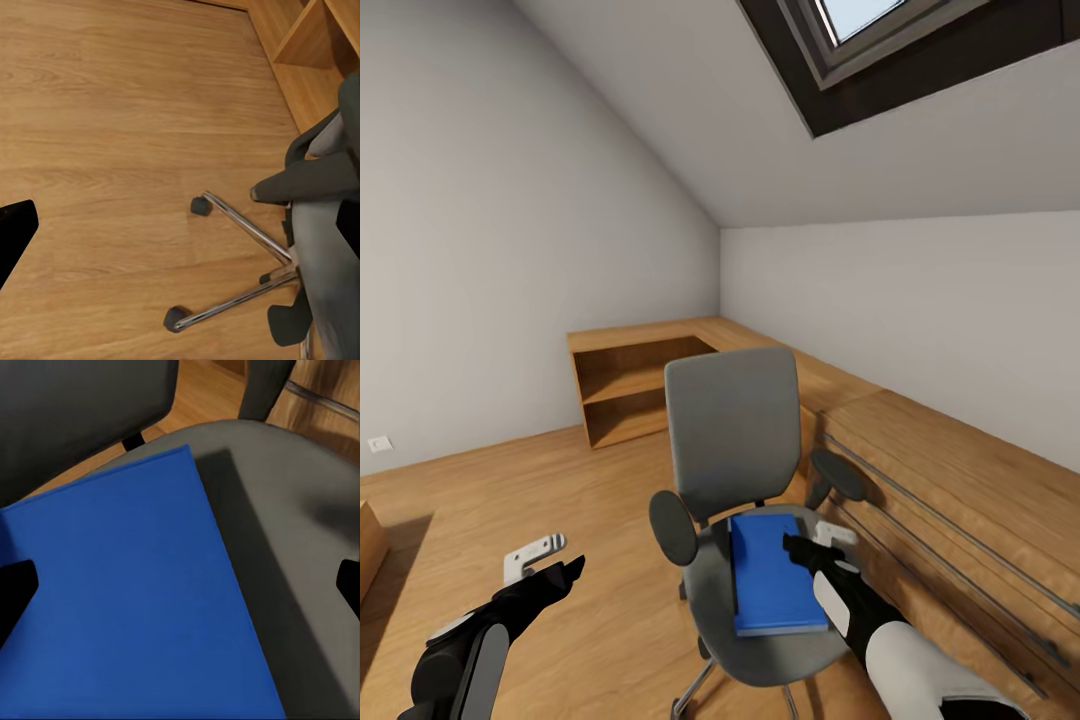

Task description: In the bedroom, organize the workspace by keeping the computer under the desk, ensuring the monitor is on the desk, placing the keyboard on the desk next to the monitor, placing the mouse on the desk next to the keyboard, moving the folder from the swivel chair onto the desk next to the mouse, stacking the notebook on top of the folder with the pen on top of the notebook, and positioning the swivel chair next to the desk.

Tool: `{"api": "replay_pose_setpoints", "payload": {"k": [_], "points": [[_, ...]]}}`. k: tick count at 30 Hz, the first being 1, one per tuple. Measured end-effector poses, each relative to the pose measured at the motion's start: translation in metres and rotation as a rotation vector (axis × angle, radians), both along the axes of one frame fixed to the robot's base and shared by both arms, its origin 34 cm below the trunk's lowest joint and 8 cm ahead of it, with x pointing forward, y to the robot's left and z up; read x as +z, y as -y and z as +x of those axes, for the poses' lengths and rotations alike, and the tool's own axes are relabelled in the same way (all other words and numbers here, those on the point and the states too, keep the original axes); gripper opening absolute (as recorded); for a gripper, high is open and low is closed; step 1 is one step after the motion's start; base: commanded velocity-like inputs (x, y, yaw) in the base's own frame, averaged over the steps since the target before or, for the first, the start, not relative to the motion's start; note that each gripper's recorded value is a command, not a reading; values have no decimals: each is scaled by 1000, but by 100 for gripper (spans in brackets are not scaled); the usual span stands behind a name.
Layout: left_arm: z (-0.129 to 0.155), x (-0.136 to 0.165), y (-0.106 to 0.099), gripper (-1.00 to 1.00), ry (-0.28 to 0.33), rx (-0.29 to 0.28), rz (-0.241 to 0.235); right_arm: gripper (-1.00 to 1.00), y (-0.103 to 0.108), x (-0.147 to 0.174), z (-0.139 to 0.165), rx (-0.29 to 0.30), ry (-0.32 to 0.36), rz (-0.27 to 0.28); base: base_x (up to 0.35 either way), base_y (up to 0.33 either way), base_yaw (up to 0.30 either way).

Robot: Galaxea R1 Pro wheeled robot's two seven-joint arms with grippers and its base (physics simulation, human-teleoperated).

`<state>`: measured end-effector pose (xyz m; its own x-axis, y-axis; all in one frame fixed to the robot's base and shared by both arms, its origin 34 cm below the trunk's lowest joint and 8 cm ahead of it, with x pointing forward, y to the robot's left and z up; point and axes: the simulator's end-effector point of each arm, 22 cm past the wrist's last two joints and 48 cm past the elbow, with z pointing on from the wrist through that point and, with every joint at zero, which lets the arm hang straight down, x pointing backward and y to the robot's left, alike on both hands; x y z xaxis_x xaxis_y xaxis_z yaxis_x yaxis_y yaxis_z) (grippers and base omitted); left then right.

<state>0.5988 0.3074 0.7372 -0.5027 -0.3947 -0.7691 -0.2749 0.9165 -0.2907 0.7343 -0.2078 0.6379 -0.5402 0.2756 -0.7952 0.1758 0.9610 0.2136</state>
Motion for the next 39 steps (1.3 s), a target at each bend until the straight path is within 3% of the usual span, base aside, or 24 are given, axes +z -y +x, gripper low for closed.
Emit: {"api": "replay_pose_setpoints", "payload": {"k": [39], "points": [[-12,-78,0,100,3,0,0,100,1,-75,-9,0,3,-4,0,0,0]]}}
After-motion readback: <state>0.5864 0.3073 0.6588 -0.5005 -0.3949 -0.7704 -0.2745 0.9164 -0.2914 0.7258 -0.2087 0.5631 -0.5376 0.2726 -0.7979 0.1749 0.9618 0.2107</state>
